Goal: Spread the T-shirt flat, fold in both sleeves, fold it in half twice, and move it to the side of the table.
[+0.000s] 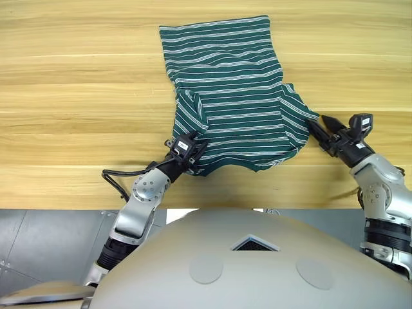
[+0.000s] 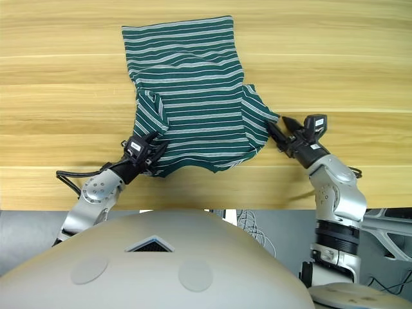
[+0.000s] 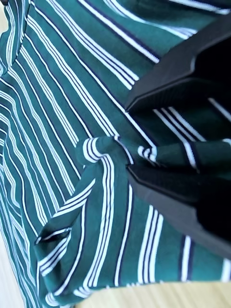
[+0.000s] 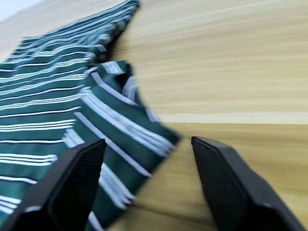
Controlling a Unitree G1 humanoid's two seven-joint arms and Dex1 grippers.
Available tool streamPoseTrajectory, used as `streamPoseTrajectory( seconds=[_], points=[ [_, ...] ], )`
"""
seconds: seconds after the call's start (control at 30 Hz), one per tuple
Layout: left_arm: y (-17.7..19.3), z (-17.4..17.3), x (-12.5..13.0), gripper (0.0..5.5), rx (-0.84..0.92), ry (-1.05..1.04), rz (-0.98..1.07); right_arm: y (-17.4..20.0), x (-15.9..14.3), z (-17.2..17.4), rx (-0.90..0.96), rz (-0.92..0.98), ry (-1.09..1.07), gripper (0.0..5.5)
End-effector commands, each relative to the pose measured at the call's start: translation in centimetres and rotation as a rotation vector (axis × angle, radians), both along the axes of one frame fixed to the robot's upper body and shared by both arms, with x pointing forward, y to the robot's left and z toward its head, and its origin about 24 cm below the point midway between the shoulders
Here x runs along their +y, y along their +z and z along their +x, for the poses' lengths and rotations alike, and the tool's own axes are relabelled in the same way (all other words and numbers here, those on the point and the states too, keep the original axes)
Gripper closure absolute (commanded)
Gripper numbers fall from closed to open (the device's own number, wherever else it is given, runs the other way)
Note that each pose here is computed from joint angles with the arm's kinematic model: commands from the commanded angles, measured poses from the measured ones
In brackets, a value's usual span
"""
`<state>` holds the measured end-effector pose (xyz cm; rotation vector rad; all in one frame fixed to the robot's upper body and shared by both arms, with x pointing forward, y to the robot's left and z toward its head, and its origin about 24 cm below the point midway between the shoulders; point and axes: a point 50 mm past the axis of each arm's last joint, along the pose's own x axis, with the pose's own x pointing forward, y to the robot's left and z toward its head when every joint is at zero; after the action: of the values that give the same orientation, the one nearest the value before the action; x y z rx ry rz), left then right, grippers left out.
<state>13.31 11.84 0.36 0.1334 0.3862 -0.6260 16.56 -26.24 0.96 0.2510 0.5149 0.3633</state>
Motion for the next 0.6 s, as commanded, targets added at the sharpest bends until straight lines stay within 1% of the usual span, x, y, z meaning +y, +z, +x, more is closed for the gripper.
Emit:
streamPoseTrajectory(
  seconds=[0.03, 0.1, 0.33, 0.47, 0.5, 0.6],
  points=[
    [-0.4, -0.4, 0.2, 3.60, 0.032, -0.001, 0.012, -0.6, 0.5, -0.9, 0.058, -0.004, 0.050, 2.85],
    [-0.3, -0.4, 0.2, 3.60, 0.030, 0.002, 0.011, -0.6, 0.6, -0.8, 0.054, -0.005, 0.058, 3.14],
    [-0.2, -0.3, 0.1, 3.60, 0.028, -0.002, 0.000, -0.9, 0.4, 0.8, 0.011, -0.057, -0.005, 4.52],
    [-0.3, -0.2, -0.1, 3.60, 0.029, -0.007, -0.002, -0.2, 1.4, 1.2, -0.047, -0.047, 0.053, 5.30],
    [-0.3, -0.2, -0.1, 3.60, 0.029, -0.008, -0.003, 0.0, 1.6, 1.3, -0.061, -0.044, 0.071, 5.45],
    [-0.2, -0.3, -0.3, 3.60, 0.030, -0.012, -0.005, 1.0, 1.8, 1.3, -0.112, -0.055, 0.126, 5.49]
  ],
)
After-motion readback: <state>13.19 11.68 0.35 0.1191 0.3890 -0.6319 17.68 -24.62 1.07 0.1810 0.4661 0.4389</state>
